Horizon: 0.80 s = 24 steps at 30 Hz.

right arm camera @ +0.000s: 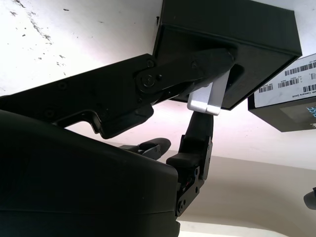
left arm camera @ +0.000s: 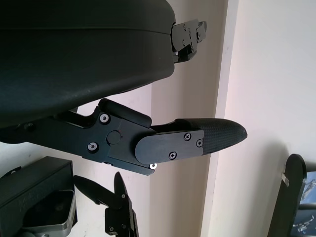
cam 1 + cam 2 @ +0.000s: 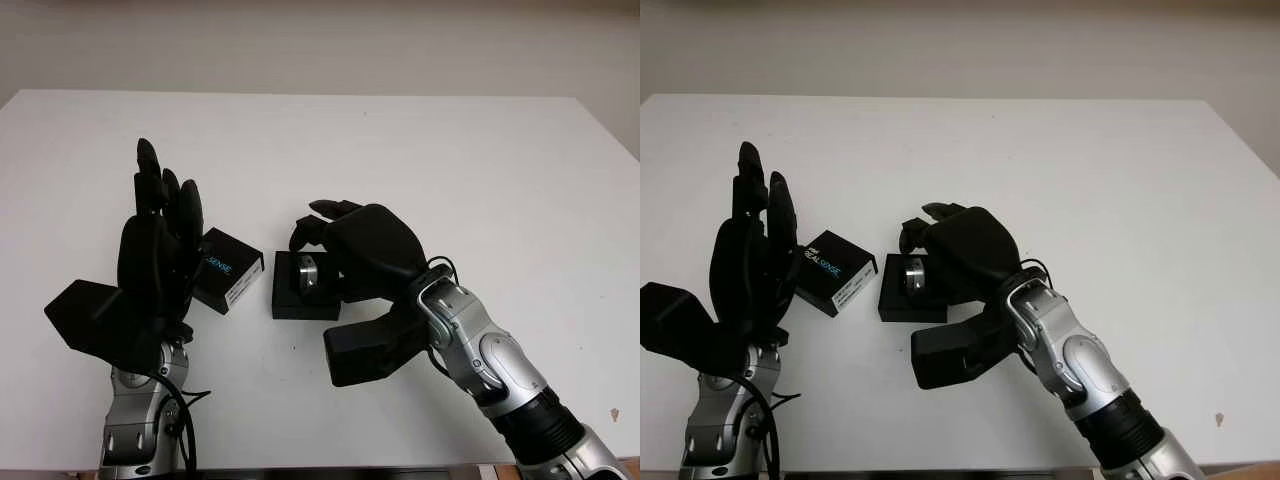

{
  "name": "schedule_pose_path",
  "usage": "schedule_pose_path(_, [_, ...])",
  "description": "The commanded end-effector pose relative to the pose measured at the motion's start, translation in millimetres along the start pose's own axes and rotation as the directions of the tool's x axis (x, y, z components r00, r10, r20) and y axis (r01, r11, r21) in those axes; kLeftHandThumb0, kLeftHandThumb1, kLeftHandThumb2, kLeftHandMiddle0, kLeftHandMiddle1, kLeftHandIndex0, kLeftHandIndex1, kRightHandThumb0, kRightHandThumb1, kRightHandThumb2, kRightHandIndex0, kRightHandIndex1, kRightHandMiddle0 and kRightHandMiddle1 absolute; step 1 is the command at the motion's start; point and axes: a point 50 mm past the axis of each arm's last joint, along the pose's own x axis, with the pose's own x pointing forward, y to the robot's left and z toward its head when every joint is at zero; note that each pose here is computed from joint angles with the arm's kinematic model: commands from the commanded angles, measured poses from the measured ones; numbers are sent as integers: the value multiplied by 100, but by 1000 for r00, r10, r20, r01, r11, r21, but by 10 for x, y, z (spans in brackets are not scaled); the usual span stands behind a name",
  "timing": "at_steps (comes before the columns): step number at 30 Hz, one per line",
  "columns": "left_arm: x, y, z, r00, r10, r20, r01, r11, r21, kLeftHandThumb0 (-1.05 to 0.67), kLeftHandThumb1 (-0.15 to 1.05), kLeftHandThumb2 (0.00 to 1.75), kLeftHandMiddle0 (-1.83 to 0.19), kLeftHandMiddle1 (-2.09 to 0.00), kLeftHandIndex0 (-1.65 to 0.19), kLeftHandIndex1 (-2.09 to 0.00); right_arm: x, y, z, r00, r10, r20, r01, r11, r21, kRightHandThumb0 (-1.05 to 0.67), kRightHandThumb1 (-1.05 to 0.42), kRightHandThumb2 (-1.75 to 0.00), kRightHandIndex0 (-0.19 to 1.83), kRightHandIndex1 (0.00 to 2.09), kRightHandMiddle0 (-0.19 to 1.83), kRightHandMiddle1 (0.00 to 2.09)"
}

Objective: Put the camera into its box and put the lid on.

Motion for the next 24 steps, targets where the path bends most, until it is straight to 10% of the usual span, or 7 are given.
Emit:
schedule_pose_path(1, [-11,4,26,1000,4,15,-4,1000,7,-69,105,52,19,0,19,0,-12,57,13,1000,16,13,-16,1000,10,-53,-93,-6,48,13,42,136])
schedule_pose_path(24, [-5,19,38,1000,9,23,-9,1000,2,-69,105,52,19,0,19,0,-20,-28,29,998,-48,41,48,999,9,-44,-94,-5,57,25,51,143])
